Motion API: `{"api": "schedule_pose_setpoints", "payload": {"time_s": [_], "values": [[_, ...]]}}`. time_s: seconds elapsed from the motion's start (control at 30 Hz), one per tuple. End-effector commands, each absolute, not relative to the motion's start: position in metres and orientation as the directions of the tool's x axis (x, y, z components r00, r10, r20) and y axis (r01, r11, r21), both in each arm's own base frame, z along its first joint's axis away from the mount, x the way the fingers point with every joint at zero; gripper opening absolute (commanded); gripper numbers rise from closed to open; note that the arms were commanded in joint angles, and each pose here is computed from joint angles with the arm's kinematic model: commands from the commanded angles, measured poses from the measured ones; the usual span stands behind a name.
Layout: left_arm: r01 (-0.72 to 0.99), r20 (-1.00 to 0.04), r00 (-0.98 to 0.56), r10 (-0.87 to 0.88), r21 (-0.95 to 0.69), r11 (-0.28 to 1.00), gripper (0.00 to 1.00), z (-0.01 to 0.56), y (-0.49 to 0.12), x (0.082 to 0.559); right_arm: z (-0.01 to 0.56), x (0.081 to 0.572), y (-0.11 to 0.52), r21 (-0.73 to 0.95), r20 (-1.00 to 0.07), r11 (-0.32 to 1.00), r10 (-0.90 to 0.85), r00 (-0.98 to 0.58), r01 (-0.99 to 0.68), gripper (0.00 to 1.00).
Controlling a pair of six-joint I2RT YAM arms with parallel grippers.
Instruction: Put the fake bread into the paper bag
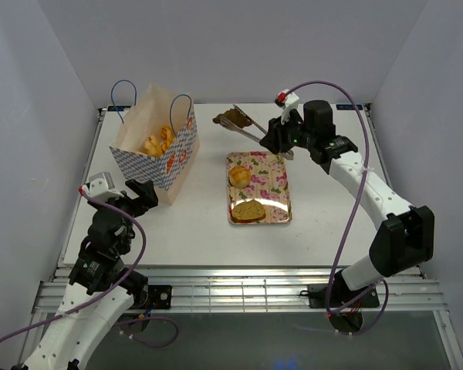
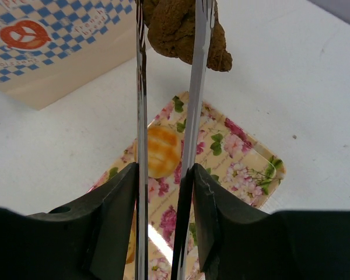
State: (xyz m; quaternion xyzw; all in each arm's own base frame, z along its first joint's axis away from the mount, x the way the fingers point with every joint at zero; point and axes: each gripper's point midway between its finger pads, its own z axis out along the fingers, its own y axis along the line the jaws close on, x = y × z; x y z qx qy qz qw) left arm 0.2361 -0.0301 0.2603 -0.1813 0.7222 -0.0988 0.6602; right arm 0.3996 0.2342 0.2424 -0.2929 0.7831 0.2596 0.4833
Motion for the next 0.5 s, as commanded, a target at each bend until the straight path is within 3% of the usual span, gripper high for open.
{"api": "schedule_pose_setpoints", "payload": {"time_s": [0.0,0.47], "values": [[-0.141,-0.92,-0.067,-0.386,-0.374,0.916,0.98,0.258,-0.03,0.238,0.315,0.383,0.234,0.063,-0.97,0.699,-0.124,-0.207,-0.713,0.41],[-0.14,-0.919,-0.068,-0.388,-0.376,0.916,0.98,0.258,-0.03,0.238,0.413,0.338,0.272,0.07,-0.997,0.587,0.013,-0.077,-0.807,0.38]]}}
